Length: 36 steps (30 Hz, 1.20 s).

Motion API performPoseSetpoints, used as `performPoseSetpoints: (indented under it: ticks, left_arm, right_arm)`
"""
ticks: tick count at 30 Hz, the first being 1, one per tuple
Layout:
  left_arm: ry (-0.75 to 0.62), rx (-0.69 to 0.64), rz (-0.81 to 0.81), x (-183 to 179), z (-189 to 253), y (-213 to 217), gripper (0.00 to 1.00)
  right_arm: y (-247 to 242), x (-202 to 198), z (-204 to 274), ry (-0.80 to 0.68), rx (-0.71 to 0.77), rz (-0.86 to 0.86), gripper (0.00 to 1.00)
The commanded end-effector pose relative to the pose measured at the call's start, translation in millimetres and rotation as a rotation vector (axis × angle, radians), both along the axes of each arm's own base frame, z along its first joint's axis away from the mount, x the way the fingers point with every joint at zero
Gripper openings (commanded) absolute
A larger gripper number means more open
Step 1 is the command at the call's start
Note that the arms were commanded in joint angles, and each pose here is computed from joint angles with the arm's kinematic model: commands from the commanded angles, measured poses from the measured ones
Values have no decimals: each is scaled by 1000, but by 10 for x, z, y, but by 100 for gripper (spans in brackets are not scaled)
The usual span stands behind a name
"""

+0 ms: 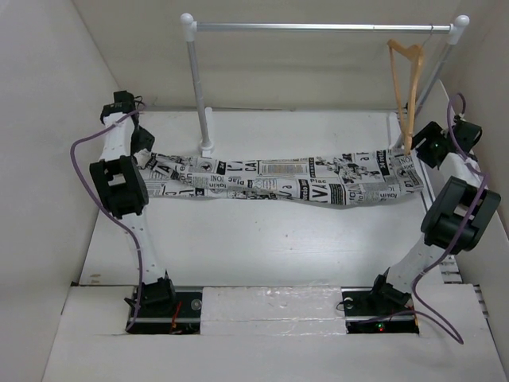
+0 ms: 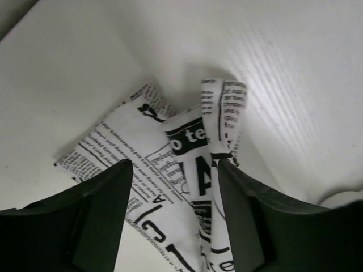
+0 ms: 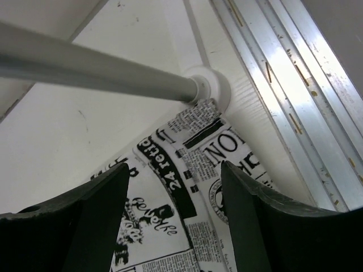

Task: Place the trousers on the hanger
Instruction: Fold the trousers

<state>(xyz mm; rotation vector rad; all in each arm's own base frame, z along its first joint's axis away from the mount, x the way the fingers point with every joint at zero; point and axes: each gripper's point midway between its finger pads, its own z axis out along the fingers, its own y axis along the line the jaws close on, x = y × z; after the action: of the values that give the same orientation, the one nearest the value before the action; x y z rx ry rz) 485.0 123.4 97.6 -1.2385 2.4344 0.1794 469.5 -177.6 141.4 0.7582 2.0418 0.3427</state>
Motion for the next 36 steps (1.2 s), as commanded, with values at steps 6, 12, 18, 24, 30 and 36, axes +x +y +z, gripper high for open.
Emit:
performPoseSetpoints:
  ticks: [6, 12, 18, 24, 30, 36]
  left_arm:
    - [-60, 120, 51, -555, 451, 253, 67]
    - [-274, -33, -6, -634, 372, -158, 45]
    - [-218, -259, -98, -303, -149, -438, 13]
    - [-210, -284, -36, -207, -333, -382, 4]
    - [-199, -293, -3, -182, -465, -331, 17]
    - [-205, -304, -11, -217, -508, -366, 22]
  right_arm:
    - [118, -343, 358, -72, -89, 13, 69]
    - [307, -474, 553, -107, -126, 18, 35]
    - [841, -591, 593, -166, -65, 116, 0]
    - [1422, -731, 923, -235, -121, 283, 1]
    - [2001, -927, 851, -221, -142, 470, 23]
    - [2547, -1180, 613, -178, -157, 663, 32]
